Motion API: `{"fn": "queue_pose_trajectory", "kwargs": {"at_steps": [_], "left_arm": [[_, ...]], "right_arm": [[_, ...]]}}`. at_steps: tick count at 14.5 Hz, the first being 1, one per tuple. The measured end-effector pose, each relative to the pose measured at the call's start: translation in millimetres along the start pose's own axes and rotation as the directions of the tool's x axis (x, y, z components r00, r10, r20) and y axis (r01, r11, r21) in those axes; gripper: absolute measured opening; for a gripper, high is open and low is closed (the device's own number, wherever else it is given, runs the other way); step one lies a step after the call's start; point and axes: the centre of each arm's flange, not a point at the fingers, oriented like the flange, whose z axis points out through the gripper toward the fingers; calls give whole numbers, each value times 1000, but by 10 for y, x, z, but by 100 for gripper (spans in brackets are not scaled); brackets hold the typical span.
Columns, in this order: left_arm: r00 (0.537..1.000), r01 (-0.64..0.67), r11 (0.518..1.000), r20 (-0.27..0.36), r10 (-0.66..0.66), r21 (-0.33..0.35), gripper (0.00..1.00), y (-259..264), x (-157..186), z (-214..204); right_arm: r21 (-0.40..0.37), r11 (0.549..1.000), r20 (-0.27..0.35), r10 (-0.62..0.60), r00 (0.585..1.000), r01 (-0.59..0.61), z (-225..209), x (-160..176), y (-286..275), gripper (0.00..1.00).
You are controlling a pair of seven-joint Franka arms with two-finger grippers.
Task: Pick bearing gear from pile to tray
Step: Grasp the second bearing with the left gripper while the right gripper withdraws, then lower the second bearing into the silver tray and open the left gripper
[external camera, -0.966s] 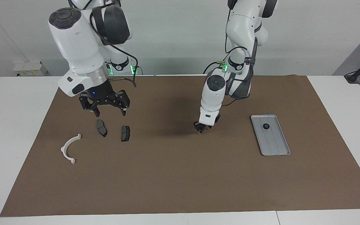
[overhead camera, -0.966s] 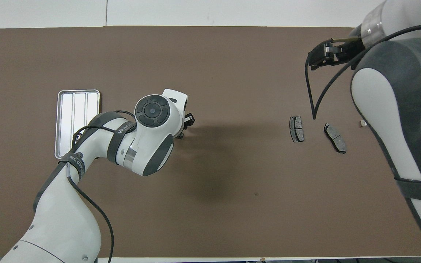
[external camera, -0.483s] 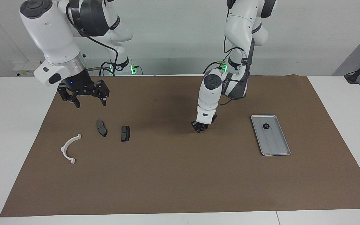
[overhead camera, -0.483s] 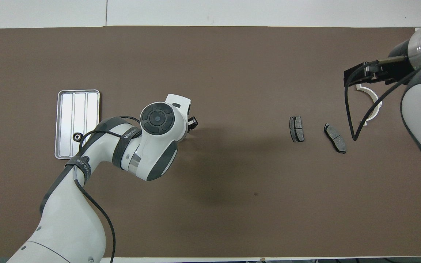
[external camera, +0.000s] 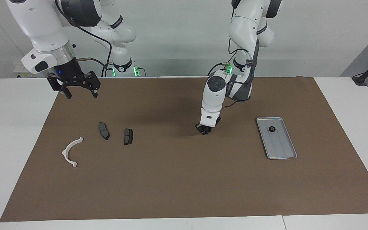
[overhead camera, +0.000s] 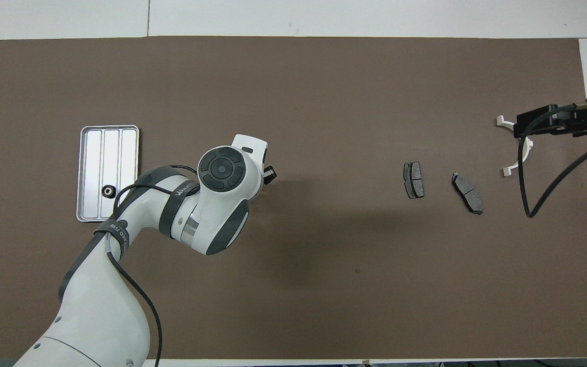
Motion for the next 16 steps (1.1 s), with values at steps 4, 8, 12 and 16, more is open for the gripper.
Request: {"fn": "queue_pose_trajectory", "kwargs": {"at_steps": [4, 8, 12, 16], "left_arm": [[999, 36, 999, -3, -35, 8, 24, -49, 105, -63], [1000, -18, 999, 8, 18, 34, 24, -695, 850, -631], [987, -163, 986, 9, 163, 29, 24, -1901, 1782, -938], [977, -213, 977, -17, 213, 25, 24, -2451, 2148, -799]], "right_arm": [[-1, 1000, -13, -3, 1000, 3, -81, -44, 74, 100], [-1, 1000, -22, -4, 1000, 4, -130, -68, 68, 100], [-1, 1000, -24, -4, 1000, 4, -136, -68, 63, 100], [-1, 1000, -21, -5, 1000, 5, -119, -70, 61, 100]]}}
